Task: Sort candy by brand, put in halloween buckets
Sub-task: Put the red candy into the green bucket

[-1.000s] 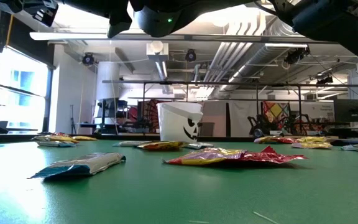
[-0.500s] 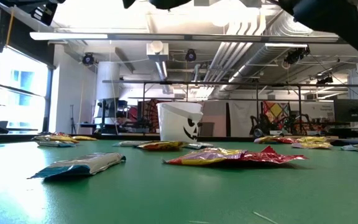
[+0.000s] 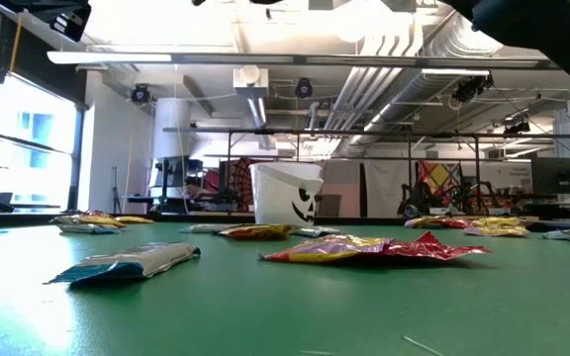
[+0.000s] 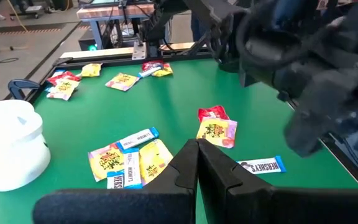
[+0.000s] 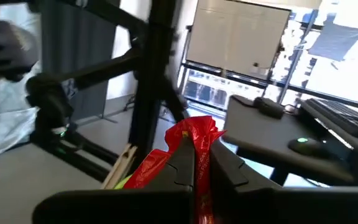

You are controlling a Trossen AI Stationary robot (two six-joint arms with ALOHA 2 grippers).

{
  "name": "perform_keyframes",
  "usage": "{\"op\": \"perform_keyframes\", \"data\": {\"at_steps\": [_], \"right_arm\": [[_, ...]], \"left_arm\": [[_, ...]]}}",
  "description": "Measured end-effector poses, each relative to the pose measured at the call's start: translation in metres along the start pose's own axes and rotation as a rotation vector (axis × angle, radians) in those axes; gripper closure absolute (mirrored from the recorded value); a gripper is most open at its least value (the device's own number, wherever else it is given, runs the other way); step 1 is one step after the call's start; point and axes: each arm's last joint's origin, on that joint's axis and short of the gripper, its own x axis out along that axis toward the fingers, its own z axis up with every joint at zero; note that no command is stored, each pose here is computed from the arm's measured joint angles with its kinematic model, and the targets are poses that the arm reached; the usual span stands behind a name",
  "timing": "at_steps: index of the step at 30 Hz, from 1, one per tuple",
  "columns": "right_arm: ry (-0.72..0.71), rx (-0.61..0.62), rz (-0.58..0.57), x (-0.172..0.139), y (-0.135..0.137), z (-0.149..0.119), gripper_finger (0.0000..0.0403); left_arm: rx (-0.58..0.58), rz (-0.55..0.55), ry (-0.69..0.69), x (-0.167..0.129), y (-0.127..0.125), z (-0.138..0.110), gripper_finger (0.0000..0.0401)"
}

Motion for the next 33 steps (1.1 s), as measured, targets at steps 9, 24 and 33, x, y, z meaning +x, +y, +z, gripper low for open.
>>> {"op": "perform_keyframes", "data": {"at_steps": [9,24,33], "right_arm": [[-0.016,-0.005,0.035,0.004,0.011,-0.016,0.0403],[0.012,0.044,0.045,0.005,0.009,-0.028,0.0403],[0.036,0.059,0.045,0.004,0.007,-0.031,0.0403]], "left_arm": [[0.006,0.016,-0.001,0.000,0.000,0.000,0.0401],[0.020,0.016,-0.001,0.000,0.000,0.000,0.0401],[0.029,0.016,-0.001,0.000,0.000,0.000,0.0401]]}}
